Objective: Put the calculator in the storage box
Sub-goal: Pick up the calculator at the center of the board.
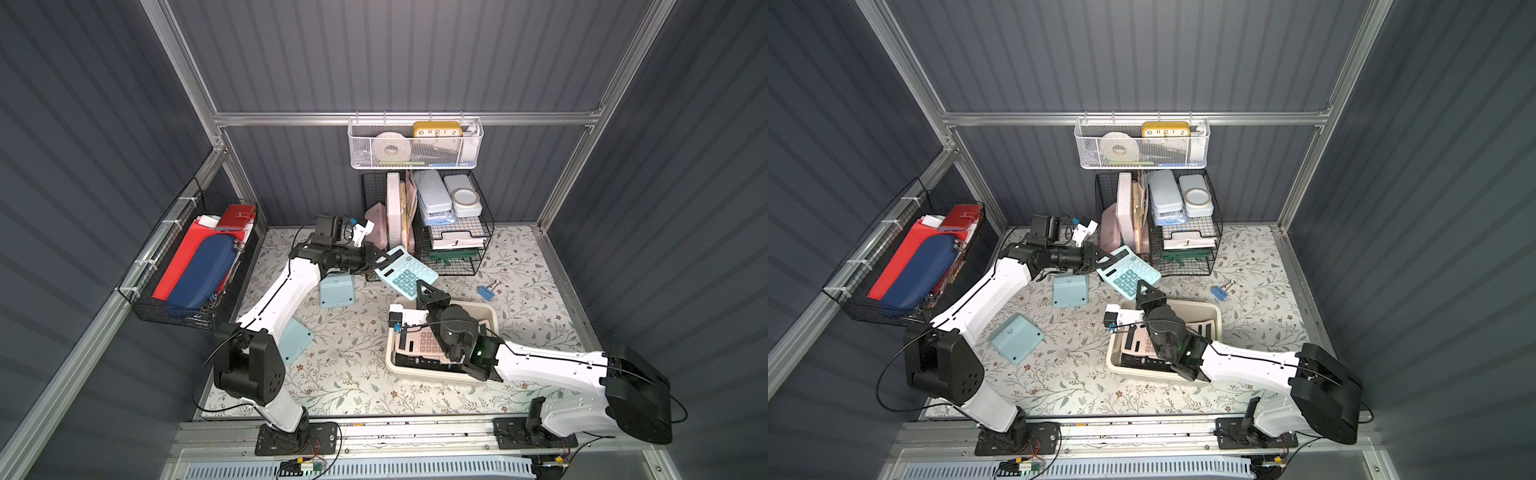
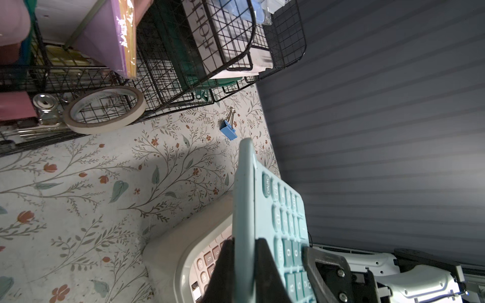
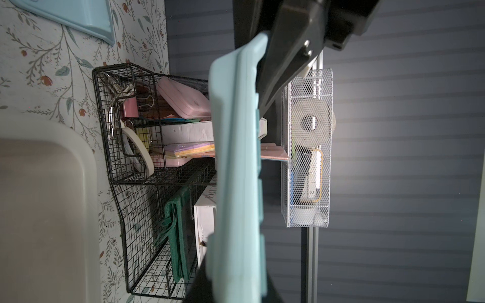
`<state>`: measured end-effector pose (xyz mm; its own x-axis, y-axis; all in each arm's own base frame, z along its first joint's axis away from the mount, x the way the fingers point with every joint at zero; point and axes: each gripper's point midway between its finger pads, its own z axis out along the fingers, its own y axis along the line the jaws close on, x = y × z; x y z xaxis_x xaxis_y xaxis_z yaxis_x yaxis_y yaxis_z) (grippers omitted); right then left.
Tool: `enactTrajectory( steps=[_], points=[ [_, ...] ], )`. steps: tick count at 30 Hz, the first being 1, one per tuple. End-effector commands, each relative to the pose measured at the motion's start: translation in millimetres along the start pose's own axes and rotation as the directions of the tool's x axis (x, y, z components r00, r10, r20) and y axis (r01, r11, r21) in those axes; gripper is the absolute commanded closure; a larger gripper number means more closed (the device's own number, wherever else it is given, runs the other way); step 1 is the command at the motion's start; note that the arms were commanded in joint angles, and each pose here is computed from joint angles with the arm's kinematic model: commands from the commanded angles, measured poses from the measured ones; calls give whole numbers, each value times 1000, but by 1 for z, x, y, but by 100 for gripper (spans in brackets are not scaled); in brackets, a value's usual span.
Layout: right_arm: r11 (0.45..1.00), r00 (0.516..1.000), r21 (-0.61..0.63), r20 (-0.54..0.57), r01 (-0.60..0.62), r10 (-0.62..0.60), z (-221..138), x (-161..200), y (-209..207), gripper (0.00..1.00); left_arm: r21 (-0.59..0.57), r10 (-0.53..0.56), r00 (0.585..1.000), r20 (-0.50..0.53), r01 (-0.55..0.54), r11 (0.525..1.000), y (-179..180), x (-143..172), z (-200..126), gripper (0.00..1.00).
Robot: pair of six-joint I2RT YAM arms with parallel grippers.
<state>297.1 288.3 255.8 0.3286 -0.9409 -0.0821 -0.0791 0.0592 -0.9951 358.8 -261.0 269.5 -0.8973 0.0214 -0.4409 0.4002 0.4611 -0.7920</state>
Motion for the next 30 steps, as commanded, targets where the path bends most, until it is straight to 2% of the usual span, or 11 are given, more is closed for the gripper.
enactTrajectory(
  steps=[1, 5, 7, 9, 11, 13, 18, 22, 24, 26, 30],
  points=[
    [999, 999, 31, 22, -25, 24, 0, -5, -6, 100, 62, 23, 999, -44, -20, 998, -9, 8, 8, 96],
    [998, 999, 34, 18, -47, 47, -2, -3, -6, 96, 79, 31, 999, -39, -27, 997, -16, 5, 5, 96],
    [997, 997, 36, 21, -75, 74, -2, -3, -8, 75, 76, 28, 999, -29, -25, 997, -20, 3, 3, 97],
    [993, 993, 29, 20, -118, 118, -4, -2, -11, 64, 68, 25, 1000, -6, -25, 997, -23, -1, 0, 97],
    [984, 984, -4, 1, -176, 176, -6, 2, -12, 45, 55, 17, 1000, 24, -19, 998, -26, -6, -4, 96],
    [961, 961, -35, -43, -275, 273, -9, 9, -17, 30, 25, 11, 997, 82, -13, 1000, -29, -13, -11, 97],
    [876, 872, -62, -151, -478, 465, -21, 33, -25, 5, -20, -36, 973, 229, 41, 999, -30, -22, -29, 96],
    [806, 800, -90, -232, -585, 554, -32, 50, -19, 1, -43, -60, 944, 325, 78, 996, -32, -26, -43, 96],
    [746, 736, -86, -267, -661, 622, -35, 59, -21, 1, -46, -69, 928, 367, 92, 995, -36, -27, -49, 96],
    [654, 632, -38, -305, -756, 713, -38, 73, -32, 1, -49, -73, 910, 408, 101, 994, -45, -24, -53, 96],
    [332, 243, 143, -432, -932, 869, -41, 128, -55, 1, -50, -76, 891, 448, 110, 993, -67, -9, -43, 96]
  ],
)
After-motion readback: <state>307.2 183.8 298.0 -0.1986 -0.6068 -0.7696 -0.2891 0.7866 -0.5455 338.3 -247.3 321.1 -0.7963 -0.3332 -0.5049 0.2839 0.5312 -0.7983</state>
